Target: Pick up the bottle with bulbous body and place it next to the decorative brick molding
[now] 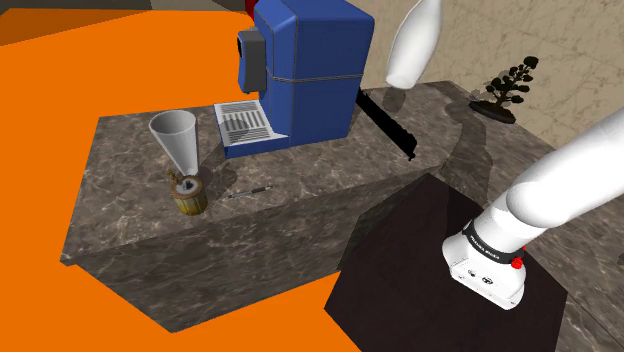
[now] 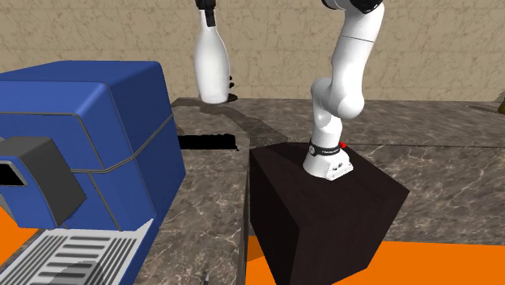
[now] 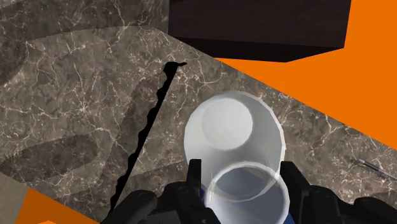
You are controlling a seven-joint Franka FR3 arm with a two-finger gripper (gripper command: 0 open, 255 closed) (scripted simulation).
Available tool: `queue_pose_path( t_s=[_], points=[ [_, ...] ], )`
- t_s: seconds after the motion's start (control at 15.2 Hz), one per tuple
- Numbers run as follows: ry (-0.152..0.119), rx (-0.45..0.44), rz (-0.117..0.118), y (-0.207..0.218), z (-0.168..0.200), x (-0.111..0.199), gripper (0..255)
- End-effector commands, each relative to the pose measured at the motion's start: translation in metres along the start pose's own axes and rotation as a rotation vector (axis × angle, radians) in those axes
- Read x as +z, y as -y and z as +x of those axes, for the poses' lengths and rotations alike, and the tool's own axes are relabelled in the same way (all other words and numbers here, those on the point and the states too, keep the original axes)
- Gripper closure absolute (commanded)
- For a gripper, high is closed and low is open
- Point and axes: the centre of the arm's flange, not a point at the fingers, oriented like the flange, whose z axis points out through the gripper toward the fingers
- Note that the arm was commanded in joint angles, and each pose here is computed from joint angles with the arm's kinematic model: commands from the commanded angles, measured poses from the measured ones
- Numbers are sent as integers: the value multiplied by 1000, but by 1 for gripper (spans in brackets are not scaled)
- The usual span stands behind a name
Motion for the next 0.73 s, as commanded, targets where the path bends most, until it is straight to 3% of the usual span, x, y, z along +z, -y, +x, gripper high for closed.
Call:
queue_pose_path(
  t_s=[0.0,0.66],
  points=[
    [-1,0,0,0,0,11,255],
    [-1,0,0,2,5,63,255]
  ],
)
